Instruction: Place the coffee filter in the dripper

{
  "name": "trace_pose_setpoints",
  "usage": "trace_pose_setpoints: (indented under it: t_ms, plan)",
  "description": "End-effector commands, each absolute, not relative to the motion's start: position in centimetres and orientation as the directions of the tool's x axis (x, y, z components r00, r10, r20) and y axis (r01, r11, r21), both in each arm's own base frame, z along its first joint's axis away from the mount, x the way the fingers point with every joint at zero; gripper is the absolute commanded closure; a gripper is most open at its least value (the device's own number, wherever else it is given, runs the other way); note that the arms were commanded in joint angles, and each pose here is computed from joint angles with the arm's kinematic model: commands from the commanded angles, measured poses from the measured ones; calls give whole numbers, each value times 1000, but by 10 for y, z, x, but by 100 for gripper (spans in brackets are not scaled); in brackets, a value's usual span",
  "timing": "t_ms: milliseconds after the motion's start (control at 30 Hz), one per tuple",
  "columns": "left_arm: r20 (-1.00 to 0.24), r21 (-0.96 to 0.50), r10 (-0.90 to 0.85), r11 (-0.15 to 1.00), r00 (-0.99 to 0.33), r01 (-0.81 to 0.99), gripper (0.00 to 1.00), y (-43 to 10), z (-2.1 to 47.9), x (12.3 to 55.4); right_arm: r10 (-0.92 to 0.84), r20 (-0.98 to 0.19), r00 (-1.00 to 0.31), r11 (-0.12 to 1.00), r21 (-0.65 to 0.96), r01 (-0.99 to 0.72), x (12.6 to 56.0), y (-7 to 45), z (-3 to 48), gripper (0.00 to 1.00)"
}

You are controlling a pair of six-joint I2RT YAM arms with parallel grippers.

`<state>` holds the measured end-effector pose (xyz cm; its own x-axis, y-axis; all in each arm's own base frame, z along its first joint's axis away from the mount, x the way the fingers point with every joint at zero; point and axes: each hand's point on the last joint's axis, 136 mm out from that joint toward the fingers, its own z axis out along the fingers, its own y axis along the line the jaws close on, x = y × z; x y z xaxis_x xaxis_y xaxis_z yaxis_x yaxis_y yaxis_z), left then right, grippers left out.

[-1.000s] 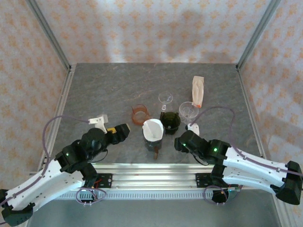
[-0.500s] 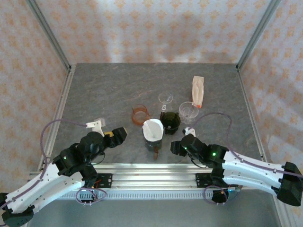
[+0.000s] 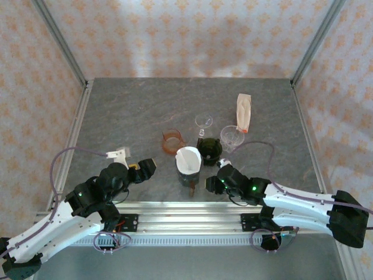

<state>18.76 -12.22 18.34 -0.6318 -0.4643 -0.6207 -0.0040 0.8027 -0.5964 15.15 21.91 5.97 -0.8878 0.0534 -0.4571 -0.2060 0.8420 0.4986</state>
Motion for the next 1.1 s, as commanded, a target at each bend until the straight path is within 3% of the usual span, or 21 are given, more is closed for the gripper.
trace_pose_setpoints:
  t_ms: [0,433,1067]
  plan:
    - [-632,-577,-455,817,-628,-12,8,-116,184,187,104,-448,-888,803,565,-190,156,224,61,66]
    - [-621,-596,-472,803,-626,-14,9,-113,188,183,153,-366,-918,737,661,-140,162,245,56,75]
    - [-641,-588,-480,808,-599,-18,7,-103,200,181,213,-315,-925,696,714,-83,171,270,48,77]
